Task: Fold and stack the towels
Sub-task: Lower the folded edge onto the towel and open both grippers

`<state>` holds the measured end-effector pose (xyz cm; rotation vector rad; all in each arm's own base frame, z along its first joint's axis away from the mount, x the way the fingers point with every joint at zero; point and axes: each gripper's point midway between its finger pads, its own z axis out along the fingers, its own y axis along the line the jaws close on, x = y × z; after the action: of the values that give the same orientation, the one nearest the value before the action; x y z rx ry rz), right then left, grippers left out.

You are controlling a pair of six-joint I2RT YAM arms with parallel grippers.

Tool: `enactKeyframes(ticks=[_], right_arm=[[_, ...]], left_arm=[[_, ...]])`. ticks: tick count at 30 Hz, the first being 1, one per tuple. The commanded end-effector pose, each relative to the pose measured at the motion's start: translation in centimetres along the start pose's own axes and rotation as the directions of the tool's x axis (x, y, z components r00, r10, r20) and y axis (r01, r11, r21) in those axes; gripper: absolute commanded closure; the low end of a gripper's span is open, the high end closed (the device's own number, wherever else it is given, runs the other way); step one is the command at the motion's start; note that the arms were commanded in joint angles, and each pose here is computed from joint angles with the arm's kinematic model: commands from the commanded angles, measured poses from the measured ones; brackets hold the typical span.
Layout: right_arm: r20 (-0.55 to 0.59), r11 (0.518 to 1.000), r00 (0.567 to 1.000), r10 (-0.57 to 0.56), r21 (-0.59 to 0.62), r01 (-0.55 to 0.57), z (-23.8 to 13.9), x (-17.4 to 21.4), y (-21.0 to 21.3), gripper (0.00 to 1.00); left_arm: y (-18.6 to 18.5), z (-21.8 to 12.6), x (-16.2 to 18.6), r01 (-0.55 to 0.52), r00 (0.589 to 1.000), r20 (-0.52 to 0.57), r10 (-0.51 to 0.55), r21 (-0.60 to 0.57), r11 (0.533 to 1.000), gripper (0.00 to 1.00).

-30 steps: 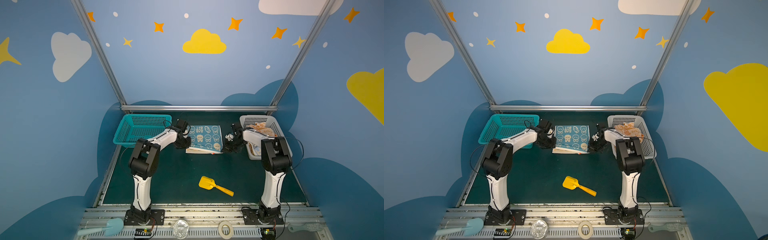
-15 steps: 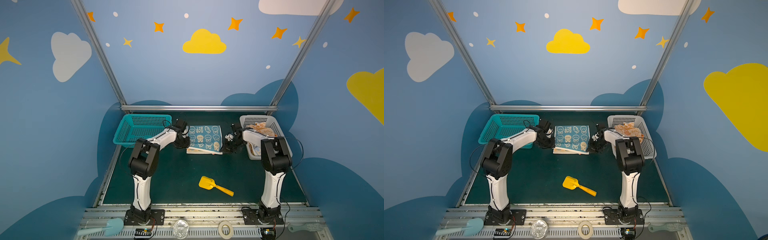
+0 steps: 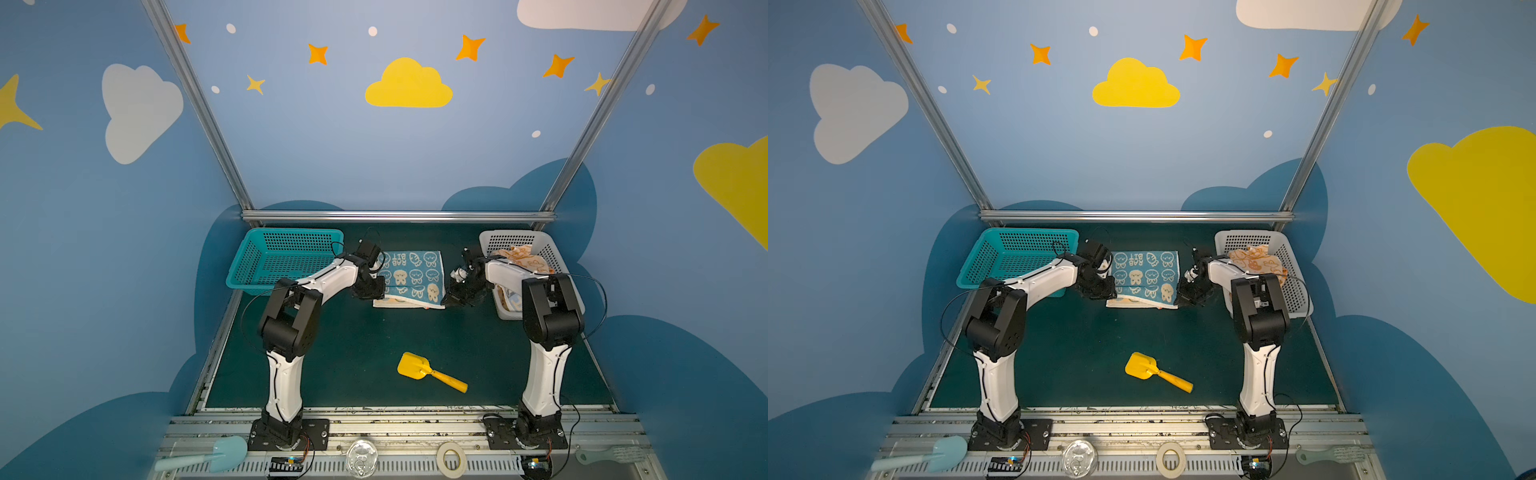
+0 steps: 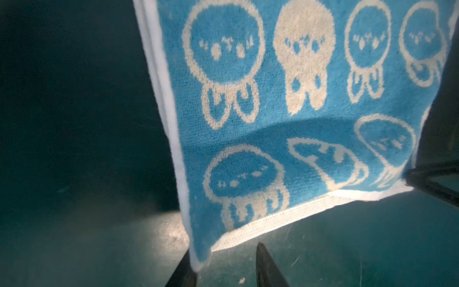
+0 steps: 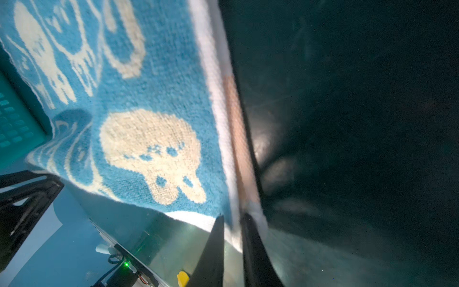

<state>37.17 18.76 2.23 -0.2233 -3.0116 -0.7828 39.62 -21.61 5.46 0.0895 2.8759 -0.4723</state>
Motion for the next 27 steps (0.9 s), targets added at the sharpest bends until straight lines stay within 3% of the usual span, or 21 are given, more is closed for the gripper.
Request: enactKeyframes(ticks=[1, 5, 12, 27], right_arm=[[0.007, 0.999, 1.000, -0.002, 0.035, 0.002, -0.7, 0.7, -0.5, 0.88], [0.015, 1.000, 1.000, -0.005, 0.028, 0.005, -1.1, 0.8, -0.3, 1.00], [0.028, 1.000, 0.999, -0.017, 0.024, 0.017, -2.2, 0.8, 0.2, 1.00], [0.046, 0.999, 0.999, -0.029, 0.019, 0.028, -3.2, 0.1, 0.3, 1.00]], left_arm=[[-0.4, -1.9, 0.1, -0.001, 1.000, 0.022, 0.001, 0.012, 1.000, 0.58], [-0.7, -1.9, 0.3, 0.002, 1.000, 0.019, -0.002, 0.029, 1.000, 0.60], [-0.3, -0.7, 1.1, 0.013, 1.000, -0.005, -0.013, 0.034, 0.999, 0.73], [0.6, 0.3, 2.0, 0.013, 1.000, -0.021, -0.013, 0.012, 1.000, 0.63]])
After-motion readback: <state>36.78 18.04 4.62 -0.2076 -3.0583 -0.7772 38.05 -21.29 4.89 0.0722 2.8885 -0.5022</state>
